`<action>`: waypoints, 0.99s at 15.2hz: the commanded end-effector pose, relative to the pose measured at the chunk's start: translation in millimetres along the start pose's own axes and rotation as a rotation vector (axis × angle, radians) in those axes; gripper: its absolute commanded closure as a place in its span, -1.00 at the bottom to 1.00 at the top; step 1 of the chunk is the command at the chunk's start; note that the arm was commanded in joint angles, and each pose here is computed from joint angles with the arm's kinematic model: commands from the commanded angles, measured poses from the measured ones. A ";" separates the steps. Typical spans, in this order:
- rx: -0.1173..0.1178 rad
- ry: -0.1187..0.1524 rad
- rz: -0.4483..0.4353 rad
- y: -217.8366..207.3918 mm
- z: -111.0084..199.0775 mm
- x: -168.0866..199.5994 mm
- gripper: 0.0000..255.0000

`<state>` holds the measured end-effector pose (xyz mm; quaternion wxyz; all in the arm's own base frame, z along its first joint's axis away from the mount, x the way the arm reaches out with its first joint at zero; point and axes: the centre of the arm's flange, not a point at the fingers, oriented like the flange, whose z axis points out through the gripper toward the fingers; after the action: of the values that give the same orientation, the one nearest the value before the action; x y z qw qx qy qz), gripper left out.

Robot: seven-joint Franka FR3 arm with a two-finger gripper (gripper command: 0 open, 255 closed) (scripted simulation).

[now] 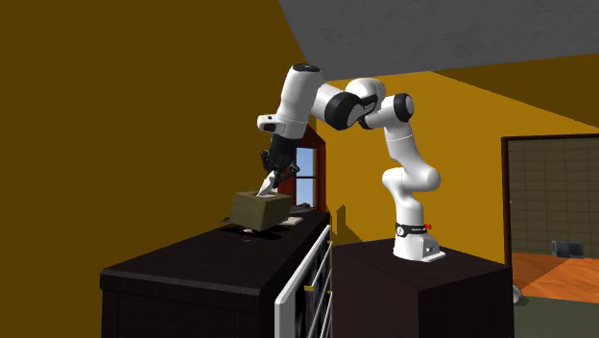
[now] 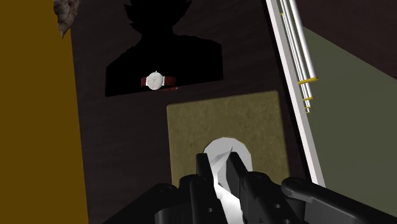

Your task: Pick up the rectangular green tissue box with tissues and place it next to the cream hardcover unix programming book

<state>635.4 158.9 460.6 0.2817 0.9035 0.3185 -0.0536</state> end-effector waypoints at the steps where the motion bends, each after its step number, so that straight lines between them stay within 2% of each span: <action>1: 0.000 0.000 0.000 6.4 -8.4 -3.3 1.00; 15: 0.000 0.000 0.000 41.5 -70.2 -23.7 1.00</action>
<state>635.3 157.6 539.7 0.2818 0.9035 0.3185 -0.0535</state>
